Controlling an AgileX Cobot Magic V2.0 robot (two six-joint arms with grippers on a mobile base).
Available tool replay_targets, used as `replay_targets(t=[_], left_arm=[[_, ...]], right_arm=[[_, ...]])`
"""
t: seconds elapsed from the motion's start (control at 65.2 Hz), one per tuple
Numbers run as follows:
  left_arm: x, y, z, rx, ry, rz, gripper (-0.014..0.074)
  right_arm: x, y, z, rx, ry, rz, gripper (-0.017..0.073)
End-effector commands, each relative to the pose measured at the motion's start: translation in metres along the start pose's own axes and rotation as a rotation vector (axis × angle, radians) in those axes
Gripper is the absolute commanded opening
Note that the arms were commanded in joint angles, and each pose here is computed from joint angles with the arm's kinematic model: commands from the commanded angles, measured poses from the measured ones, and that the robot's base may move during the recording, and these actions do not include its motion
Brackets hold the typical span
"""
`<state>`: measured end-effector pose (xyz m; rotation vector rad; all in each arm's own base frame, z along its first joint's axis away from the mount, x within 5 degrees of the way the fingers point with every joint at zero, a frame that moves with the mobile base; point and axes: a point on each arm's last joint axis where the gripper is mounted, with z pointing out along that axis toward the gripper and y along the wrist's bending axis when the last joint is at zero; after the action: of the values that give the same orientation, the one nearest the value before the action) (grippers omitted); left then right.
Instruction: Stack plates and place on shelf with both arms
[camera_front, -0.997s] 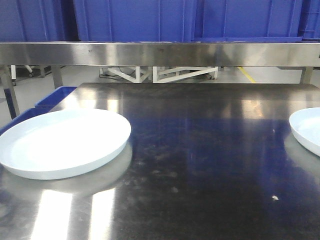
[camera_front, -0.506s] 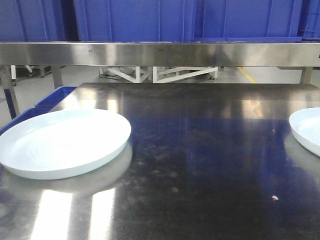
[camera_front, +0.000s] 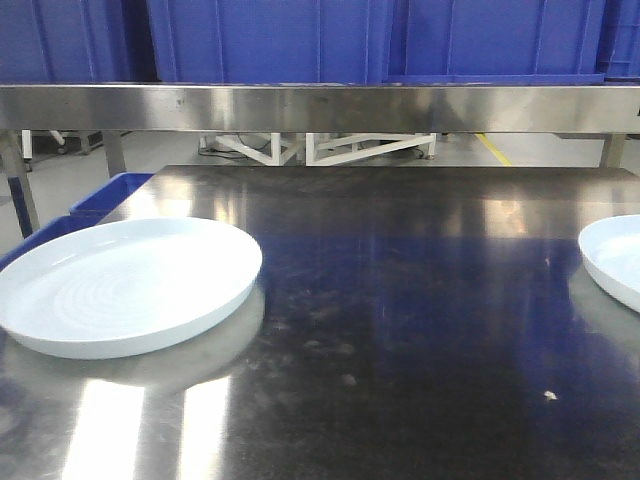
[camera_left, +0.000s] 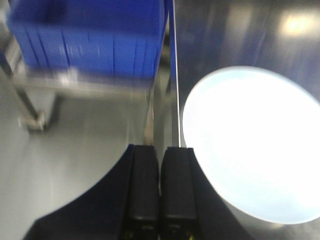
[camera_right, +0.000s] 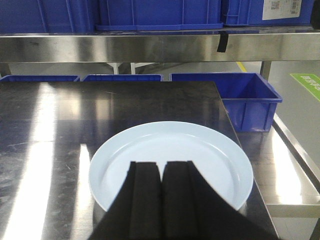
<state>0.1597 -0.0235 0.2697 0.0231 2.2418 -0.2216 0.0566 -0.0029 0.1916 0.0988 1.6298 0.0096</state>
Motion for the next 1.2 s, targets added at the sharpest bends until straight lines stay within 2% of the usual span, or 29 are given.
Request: replay_targets(t=[0.0, 0.123, 0.46, 0.706, 0.813, 0.859, 0.936, 1.043, 1.181], left_arm=[[-0.024, -0.004, 0.015, 0.022, 0.024, -0.05, 0.009], [-0.037, -0.006, 0.043, 0.031, 0.198, -0.068, 0.009], [-0.062, -0.008, 0.096, 0.044, 0.445, -0.074, 0.009], [-0.08, -0.013, 0.116, 0.055, 0.447, -0.063, 0.0098], [-0.08, -0.023, 0.125, 0.075, 0.474, -0.037, 0.018], [-0.08, -0.027, 0.13, 0.084, 0.485, -0.027, 0.0242], [-0.08, -0.03, 0.135, 0.088, 0.494, -0.021, 0.0307], [-0.079, -0.029, 0.14, 0.082, 0.509, -0.011, 0.0321], [-0.075, -0.025, 0.145, 0.05, 0.54, 0.037, 0.0321]], right_arm=[[-0.01, 0.0, -0.002, -0.003, -0.109, -0.013, 0.0055], [-0.01, 0.0, -0.002, -0.003, -0.109, -0.013, 0.0055], [-0.01, 0.0, -0.002, -0.003, -0.109, -0.013, 0.0055], [-0.01, 0.0, -0.002, -0.003, -0.109, -0.013, 0.0055], [-0.01, 0.0, -0.002, -0.003, -0.109, -0.013, 0.0055], [-0.01, 0.0, -0.002, -0.003, -0.109, -0.013, 0.0055], [-0.01, 0.0, -0.002, -0.003, -0.109, -0.013, 0.0055], [-0.01, 0.0, -0.002, -0.003, -0.109, -0.013, 0.0055], [-0.01, 0.0, -0.002, -0.003, -0.109, -0.013, 0.0055]])
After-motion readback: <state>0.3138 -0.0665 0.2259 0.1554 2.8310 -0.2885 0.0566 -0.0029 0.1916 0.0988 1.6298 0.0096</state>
